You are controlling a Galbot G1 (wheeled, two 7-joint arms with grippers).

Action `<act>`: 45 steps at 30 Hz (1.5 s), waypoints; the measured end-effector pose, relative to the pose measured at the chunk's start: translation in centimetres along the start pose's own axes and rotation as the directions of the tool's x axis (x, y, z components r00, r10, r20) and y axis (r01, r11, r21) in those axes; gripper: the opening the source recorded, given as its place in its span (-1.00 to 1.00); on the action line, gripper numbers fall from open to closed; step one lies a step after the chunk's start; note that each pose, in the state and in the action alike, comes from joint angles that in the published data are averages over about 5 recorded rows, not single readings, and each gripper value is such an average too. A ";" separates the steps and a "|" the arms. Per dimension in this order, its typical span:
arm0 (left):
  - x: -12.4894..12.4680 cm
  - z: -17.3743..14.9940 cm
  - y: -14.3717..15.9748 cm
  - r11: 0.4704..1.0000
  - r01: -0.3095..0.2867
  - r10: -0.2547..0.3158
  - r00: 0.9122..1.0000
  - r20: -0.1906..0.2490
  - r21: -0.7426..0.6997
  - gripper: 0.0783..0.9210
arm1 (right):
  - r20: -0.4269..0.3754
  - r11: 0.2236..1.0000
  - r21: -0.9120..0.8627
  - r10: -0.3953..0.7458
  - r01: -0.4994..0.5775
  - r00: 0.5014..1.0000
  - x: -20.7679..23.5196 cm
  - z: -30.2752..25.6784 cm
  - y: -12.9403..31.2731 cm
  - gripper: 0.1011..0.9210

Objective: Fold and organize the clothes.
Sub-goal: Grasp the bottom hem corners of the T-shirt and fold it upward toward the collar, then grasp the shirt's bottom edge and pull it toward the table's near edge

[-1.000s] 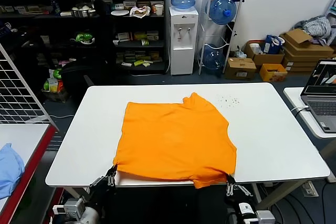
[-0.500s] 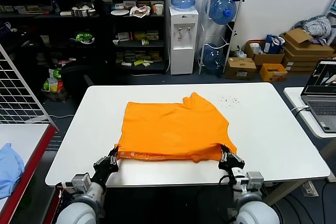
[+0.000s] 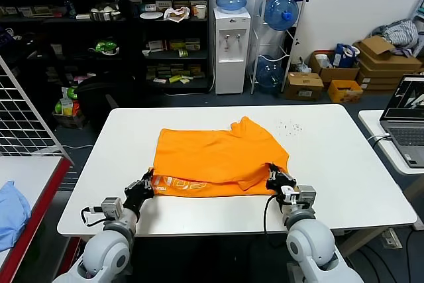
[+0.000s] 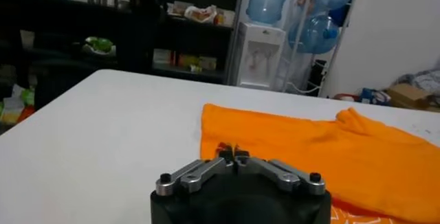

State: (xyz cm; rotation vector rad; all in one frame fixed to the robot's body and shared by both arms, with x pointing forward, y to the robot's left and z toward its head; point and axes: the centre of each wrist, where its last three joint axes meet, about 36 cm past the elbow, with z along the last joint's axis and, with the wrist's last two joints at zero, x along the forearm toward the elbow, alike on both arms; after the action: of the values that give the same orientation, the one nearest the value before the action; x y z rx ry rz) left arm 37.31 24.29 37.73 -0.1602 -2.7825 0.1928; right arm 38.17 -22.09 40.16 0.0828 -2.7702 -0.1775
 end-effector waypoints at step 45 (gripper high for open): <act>0.6 3.7 1.2 1.000 0.017 -0.017 0.991 -0.132 -0.002 0.93 | -0.125 1.000 0.013 0.000 0.002 0.992 2.6 4.3 -7.8 0.93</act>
State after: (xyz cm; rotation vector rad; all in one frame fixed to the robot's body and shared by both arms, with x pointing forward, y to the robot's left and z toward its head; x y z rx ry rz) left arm 35.55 25.13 34.32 -0.1445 -2.6518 0.1702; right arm 34.47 -29.50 36.10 0.0957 -2.6466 -0.1488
